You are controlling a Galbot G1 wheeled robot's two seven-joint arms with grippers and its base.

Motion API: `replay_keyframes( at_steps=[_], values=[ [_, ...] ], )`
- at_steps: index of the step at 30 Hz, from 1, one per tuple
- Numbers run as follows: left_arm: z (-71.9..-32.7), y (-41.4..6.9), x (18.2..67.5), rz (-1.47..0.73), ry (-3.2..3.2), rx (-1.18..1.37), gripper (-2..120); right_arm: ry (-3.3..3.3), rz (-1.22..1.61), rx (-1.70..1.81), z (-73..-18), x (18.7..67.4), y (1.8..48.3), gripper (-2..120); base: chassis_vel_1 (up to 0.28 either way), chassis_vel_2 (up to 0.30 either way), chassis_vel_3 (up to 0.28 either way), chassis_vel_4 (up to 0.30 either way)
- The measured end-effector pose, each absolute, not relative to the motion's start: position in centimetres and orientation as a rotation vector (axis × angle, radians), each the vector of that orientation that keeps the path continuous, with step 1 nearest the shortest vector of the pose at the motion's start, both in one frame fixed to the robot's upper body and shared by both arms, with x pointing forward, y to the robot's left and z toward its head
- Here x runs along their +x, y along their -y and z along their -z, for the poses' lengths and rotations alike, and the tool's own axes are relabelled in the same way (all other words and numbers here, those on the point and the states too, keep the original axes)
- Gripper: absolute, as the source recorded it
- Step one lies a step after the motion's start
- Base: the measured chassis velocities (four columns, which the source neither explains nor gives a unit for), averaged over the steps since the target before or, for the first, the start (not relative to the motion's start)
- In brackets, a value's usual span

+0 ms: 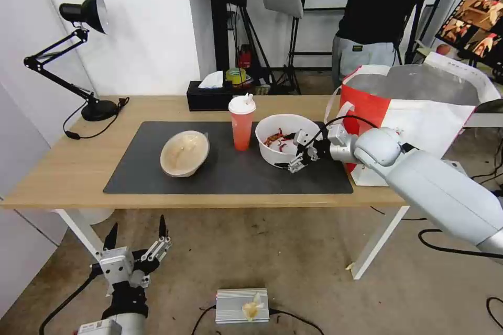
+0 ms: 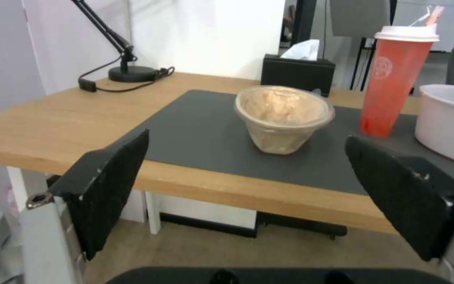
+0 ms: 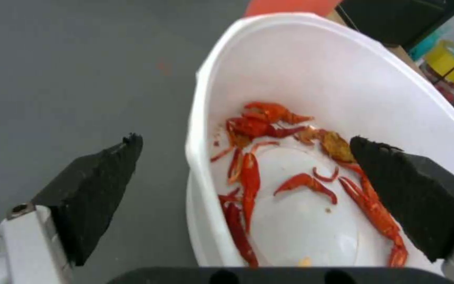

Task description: Pick up the trash from the table and place it into the takeout bag.

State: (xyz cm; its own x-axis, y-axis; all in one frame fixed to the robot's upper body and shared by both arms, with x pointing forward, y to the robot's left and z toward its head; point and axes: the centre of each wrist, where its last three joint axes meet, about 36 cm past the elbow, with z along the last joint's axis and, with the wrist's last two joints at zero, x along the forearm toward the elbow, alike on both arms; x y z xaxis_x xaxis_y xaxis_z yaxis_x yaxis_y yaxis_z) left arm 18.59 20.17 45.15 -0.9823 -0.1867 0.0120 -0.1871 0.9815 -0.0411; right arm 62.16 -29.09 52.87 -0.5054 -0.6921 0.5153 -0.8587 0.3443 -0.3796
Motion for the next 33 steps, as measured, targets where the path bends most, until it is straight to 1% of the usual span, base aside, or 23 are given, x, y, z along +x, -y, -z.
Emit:
replay_keyframes(
  at_steps=[15, 30, 33],
  values=[
    [-45.0, -20.2, 18.7, -0.063, 3.123, 0.293, 100, 2.321, -0.93, 1.347, -52.3, 63.6, 29.7, 100, 0.0, 0.0, 0.0, 0.0],
    [-45.0, -20.2, 18.7, -0.065, 3.126, 0.299, 100, 2.31, -0.942, 1.326, -52.2, 64.0, 30.1, 100, 0.0, 0.0, 0.0, 0.0],
    [-45.0, -20.1, 18.7, -0.07, 3.126, 0.303, 100, 2.295, -0.951, 1.329, -52.1, 64.1, 30.2, 97, 0.0, 0.0, 0.0, 0.0]
  ],
)
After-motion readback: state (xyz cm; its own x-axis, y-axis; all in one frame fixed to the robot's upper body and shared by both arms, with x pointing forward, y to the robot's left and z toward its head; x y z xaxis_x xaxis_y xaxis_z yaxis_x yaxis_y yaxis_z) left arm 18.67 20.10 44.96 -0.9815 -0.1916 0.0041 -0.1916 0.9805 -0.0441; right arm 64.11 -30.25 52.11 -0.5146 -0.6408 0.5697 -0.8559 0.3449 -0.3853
